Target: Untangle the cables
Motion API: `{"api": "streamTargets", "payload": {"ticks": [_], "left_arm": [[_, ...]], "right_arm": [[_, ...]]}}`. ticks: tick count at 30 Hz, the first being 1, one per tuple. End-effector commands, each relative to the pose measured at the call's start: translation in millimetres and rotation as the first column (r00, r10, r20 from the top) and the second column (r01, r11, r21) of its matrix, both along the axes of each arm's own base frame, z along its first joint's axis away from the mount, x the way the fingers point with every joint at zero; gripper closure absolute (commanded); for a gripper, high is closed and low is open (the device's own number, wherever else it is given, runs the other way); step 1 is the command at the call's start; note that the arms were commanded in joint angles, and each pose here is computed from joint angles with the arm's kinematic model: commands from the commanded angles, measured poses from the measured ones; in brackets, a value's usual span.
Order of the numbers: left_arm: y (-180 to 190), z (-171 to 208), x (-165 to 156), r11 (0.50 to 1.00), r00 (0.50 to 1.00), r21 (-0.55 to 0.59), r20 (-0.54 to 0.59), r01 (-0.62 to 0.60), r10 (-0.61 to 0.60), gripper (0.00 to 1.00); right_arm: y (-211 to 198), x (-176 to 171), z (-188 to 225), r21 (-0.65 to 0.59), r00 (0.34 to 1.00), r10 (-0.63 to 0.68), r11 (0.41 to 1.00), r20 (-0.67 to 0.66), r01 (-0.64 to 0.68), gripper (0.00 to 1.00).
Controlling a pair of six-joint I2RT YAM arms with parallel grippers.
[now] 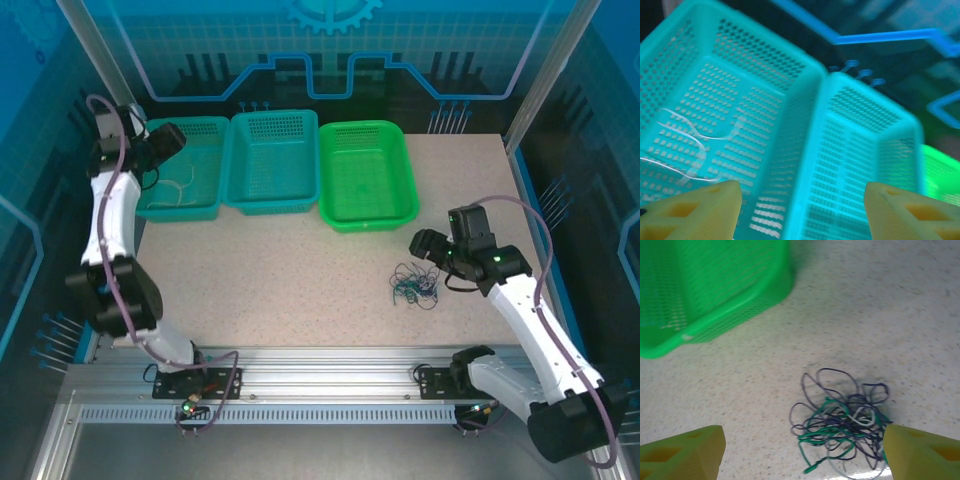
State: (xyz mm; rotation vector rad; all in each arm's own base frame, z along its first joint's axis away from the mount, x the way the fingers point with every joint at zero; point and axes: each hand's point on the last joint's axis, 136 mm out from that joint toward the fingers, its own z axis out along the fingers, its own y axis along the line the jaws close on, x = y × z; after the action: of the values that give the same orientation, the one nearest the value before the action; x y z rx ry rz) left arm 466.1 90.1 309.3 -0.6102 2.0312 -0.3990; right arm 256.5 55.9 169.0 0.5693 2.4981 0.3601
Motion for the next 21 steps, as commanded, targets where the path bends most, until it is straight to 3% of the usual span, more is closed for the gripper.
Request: {"api": "streamTargets", "payload": {"ticks": [1, 4, 8, 11, 14, 17, 19, 21], "left_arm": [[-85, 58, -31, 0.979, 0.963, -0.037, 0.193, 0.199, -0.188, 0.34], [-159, 49, -66, 0.934, 0.916, -0.010, 0.199, 0.357, -0.348, 0.34], [-238, 17, -105, 0.853, 0.841, -0.020, 0.183, 0.521, -0.509, 0.36], [-288, -12, -133, 0.765, 0.759, 0.015, 0.120, 0.643, -0.640, 0.37], [-330, -44, -158, 0.658, 0.657, 0.036, 0.047, 0.752, -0.753, 0.37], [-356, -72, -177, 0.574, 0.575, 0.037, -0.028, 0.818, -0.818, 0.37], [-365, -83, -185, 0.546, 0.546, 0.022, -0.053, 0.838, -0.836, 0.37], [-365, -88, -186, 0.550, 0.550, 0.010, -0.060, 0.835, -0.833, 0.36]], "right_arm": [[-14, -16, -29, 0.026, 0.990, -0.073, 0.997, -0.121, 0.076, 0.16], [-30, -22, -53, -0.002, 0.970, -0.130, 0.991, -0.207, 0.132, 0.16], [-24, -19, -80, 0.015, 0.960, -0.084, 0.996, -0.267, 0.091, 0.17], [-2, -10, -92, 0.111, 0.957, 0.036, 0.994, -0.287, -0.004, 0.17], [9, -9, -110, 0.139, 0.937, 0.062, 0.990, -0.343, -0.015, 0.21], [21, -8, -123, 0.156, 0.927, 0.102, 0.987, -0.361, -0.048, 0.37], [30, -4, -120, 0.159, 0.929, 0.153, 0.982, -0.338, -0.104, 0.58], [37, -1, -112, 0.136, 0.931, 0.198, 0.977, -0.306, -0.163, 0.79]]}}
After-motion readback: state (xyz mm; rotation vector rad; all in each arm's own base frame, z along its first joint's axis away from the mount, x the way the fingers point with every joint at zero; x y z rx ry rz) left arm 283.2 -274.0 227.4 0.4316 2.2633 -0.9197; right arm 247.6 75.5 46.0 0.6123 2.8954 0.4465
